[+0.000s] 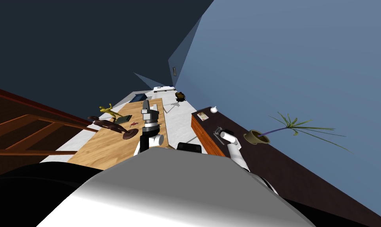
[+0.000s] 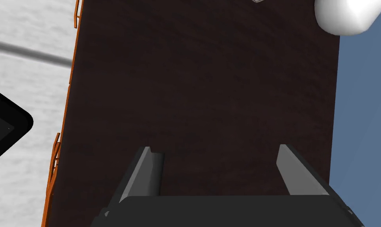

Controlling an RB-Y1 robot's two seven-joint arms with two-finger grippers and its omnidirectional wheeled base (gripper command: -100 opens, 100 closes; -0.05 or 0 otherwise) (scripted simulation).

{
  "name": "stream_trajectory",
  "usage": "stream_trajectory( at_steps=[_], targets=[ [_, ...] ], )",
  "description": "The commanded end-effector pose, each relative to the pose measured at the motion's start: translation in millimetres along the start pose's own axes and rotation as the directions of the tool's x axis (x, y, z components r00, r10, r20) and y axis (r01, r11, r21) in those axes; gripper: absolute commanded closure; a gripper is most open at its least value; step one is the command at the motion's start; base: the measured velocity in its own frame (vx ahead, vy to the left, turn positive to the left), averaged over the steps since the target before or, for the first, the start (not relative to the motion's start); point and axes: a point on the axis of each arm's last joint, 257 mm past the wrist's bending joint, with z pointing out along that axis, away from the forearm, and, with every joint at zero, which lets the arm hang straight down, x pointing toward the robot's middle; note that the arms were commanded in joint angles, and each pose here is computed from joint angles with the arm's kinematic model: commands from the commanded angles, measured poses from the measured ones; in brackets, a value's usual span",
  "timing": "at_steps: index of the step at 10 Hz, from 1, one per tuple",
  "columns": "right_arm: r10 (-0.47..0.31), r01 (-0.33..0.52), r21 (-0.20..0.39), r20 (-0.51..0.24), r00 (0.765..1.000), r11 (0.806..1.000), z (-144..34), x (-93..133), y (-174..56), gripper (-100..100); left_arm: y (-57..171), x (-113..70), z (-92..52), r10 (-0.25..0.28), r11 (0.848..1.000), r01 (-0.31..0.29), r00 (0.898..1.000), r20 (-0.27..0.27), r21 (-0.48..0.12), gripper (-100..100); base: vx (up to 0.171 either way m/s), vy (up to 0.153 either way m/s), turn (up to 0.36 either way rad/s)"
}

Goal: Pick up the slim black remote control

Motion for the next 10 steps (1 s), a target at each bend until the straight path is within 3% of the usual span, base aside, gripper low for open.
stream_trajectory(
  at_steps=[1,5,6,7,8,9,10],
  targets=[
    [0.054,-0.056,0.066,0.028,0.998,0.996,4.6,-11.1,-15.1,-100,0.0,0.0,0.0,0.000,1.000,0.000,1.000,0.000,0.000,0,0.017,-0.041,0.069],
    [0.125,-0.140,0.177,0.094,0.988,0.974,9.0,-35.5,-49.8,-100,0.0,0.0,0.0,0.000,1.000,0.000,1.000,0.000,0.000,0,0.019,-0.039,0.031],
    [0.154,-0.178,0.217,0.123,0.980,0.960,9.2,-44.6,-62.8,-100,0.0,0.0,0.0,0.000,1.000,0.000,1.000,0.000,0.000,0,0.014,-0.039,0.032],
    [0.155,-0.178,0.217,0.123,0.980,0.960,9.2,-44.6,-62.8,-100,0.0,0.0,0.0,0.000,1.000,0.000,1.000,0.000,0.000,0,0.011,-0.033,0.016],
    [0.181,-0.214,0.251,0.149,0.972,0.944,8.5,-51.9,-73.4,-100,0.0,0.0,0.0,0.000,1.000,0.000,1.000,0.000,0.000,0,0.015,-0.034,0.033],
    [0.182,-0.216,0.253,0.152,0.972,0.943,8.6,-53.1,-75.0,-100,0.0,0.0,0.0,0.000,1.000,0.000,1.000,0.000,0.000,0,0.011,-0.028,0.019],
    [0.206,-0.252,0.285,0.181,0.962,0.925,7.2,-61.0,-86.2,-100,0.0,0.0,0.0,0.000,1.000,0.000,1.000,0.000,0.000,0,0.008,-0.031,0.031]
  ],
)
